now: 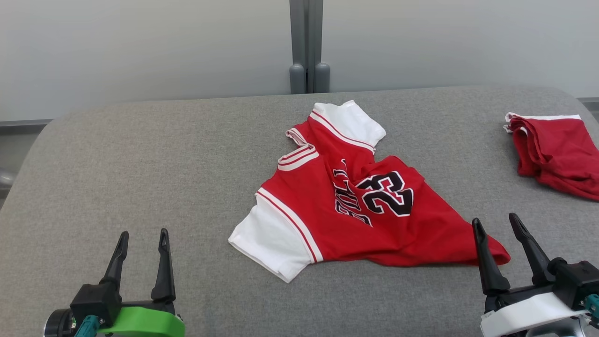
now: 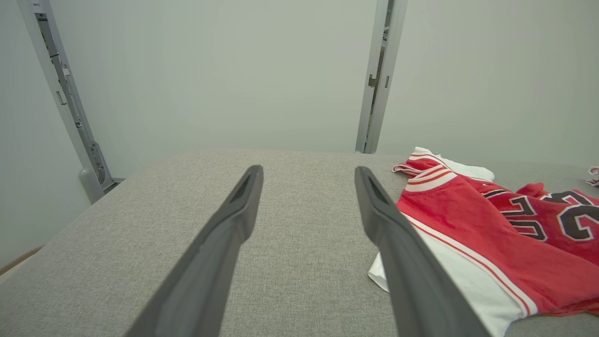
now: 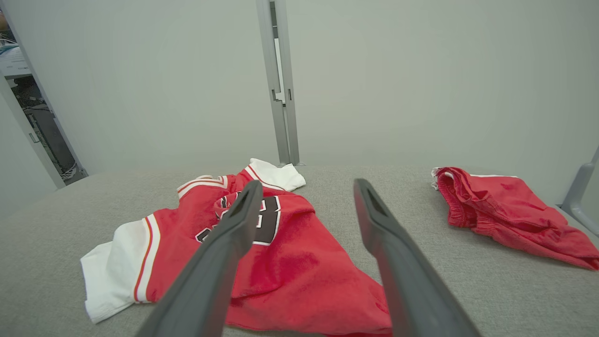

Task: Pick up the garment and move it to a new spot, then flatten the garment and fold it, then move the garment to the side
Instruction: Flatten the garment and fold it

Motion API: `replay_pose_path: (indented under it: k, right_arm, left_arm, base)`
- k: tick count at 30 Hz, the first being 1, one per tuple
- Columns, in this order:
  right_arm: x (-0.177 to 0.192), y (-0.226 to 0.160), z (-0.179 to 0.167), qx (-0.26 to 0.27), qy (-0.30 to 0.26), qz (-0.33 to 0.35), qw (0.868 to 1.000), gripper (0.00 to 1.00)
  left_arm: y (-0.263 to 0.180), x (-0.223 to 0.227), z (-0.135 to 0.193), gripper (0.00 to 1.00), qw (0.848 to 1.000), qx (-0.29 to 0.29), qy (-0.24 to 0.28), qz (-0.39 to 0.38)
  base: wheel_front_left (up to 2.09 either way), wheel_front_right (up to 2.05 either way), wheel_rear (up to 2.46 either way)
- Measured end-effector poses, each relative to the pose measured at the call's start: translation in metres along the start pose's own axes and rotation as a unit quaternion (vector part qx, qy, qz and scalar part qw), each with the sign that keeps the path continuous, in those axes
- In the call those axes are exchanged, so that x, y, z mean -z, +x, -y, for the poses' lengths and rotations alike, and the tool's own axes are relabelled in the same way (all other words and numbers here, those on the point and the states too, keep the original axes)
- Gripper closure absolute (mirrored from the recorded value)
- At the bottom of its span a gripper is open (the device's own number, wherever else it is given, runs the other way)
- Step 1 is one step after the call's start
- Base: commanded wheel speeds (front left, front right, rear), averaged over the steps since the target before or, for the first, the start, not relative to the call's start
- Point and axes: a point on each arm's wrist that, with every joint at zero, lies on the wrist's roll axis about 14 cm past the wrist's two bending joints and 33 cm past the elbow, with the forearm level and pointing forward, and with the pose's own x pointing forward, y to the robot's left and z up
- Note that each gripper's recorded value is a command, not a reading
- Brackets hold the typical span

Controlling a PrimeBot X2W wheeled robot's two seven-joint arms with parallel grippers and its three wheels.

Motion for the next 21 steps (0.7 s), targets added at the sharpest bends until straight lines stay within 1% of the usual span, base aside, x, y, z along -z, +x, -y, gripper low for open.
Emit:
replay_pose_path:
  k: [15,21]
  right_arm:
    - [0.005,-0.001,0.002,0.002,0.001,-0.007,1.0,0.0]
    - [0.01,0.001,0.014,0.015,-0.005,-0.017,1.0,0.0]
  left_arm:
    - [0.0,0.003,0.0,0.0,1.0,0.0,-0.001,-0.005]
    - [0.01,0.002,0.005,0.0,1.0,0.013,0.004,-0.005]
  base:
    - [0.0,0.0,0.0]
    - [0.0,0.0,0.0]
